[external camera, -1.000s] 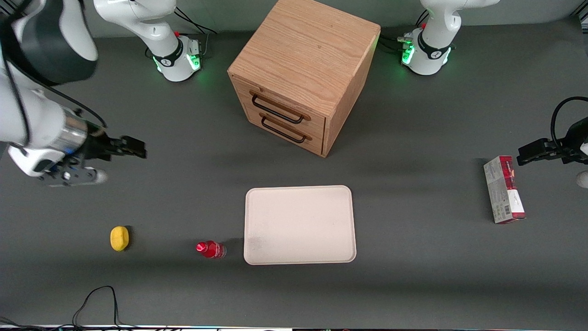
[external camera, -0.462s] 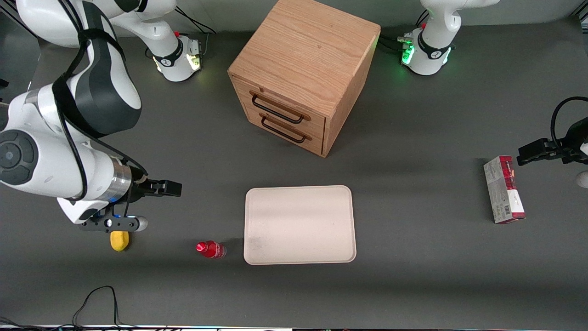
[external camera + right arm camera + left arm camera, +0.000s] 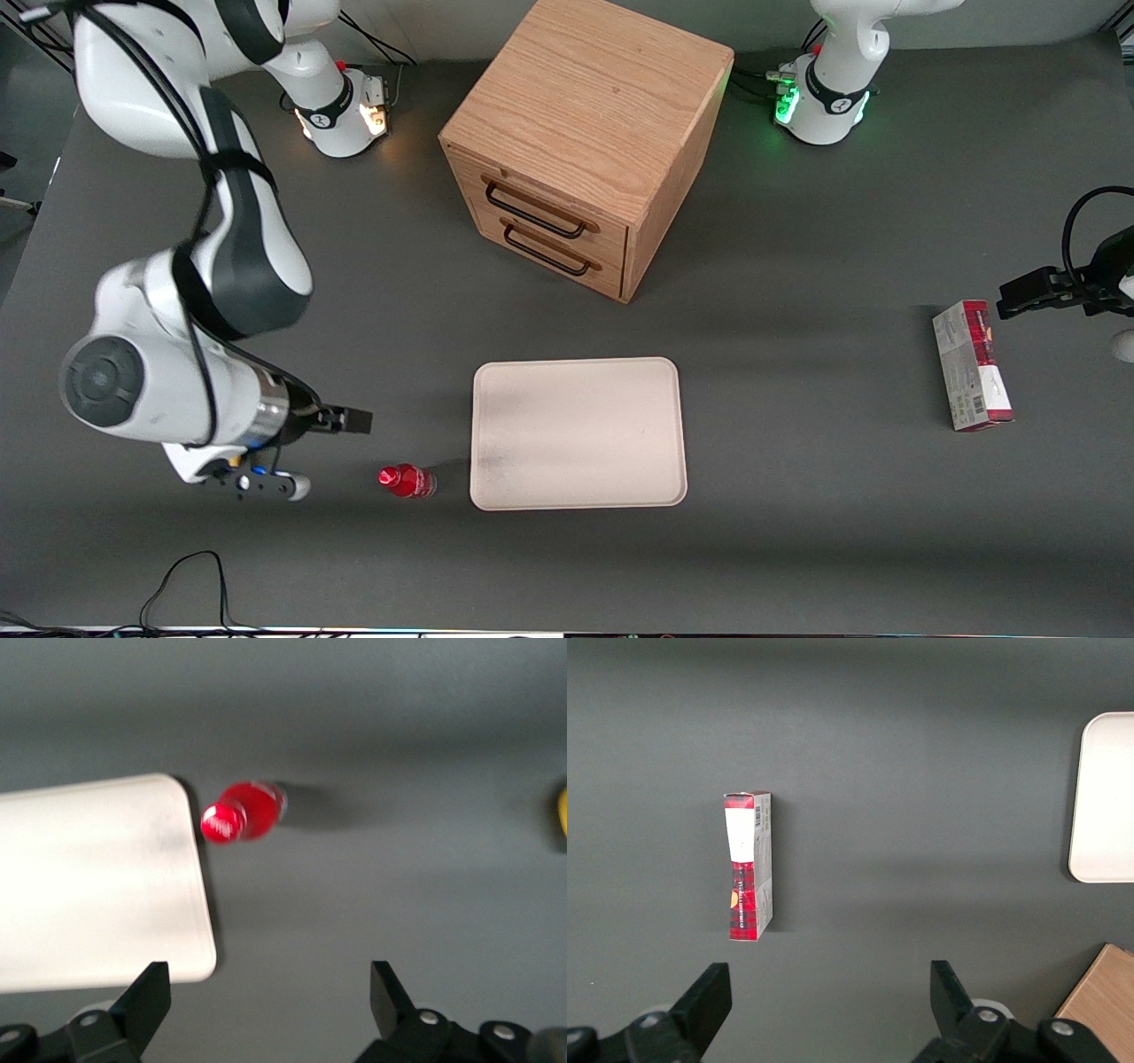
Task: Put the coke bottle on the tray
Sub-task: 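Close the right gripper around the bottle's cap end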
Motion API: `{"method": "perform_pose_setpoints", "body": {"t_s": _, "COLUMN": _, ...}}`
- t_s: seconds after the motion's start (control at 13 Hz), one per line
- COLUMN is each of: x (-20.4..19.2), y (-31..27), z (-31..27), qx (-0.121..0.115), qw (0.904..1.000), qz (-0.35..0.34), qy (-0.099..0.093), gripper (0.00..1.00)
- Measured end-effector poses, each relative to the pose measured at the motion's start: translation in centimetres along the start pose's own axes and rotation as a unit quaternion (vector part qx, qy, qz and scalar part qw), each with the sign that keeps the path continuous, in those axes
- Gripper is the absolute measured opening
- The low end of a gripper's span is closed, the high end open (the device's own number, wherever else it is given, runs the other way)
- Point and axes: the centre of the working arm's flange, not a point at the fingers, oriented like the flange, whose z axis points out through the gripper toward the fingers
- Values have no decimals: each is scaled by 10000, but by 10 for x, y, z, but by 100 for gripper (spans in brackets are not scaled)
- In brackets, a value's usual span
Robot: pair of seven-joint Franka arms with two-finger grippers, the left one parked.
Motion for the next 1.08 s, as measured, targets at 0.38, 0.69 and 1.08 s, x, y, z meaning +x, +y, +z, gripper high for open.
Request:
{"method": "perform_pose_setpoints", "body": {"t_s": 0.38, "x": 17, "y": -19, "z": 53, "qx": 23, "qw": 9994, "qz": -101, "qy": 317, "gripper": 100}}
{"method": "perform_pose_setpoints", "body": {"t_s": 0.69, "x": 19, "y": -34, "z": 80, "qx": -66, "qw": 9989, "qz": -220, "qy": 402, "gripper": 100}}
{"method": "perform_pose_setpoints", "body": {"t_s": 1.08, "x": 30, "y": -32, "z": 102, "qx": -33, "qw": 9986, "qz": -197, "qy": 497, "gripper": 99}}
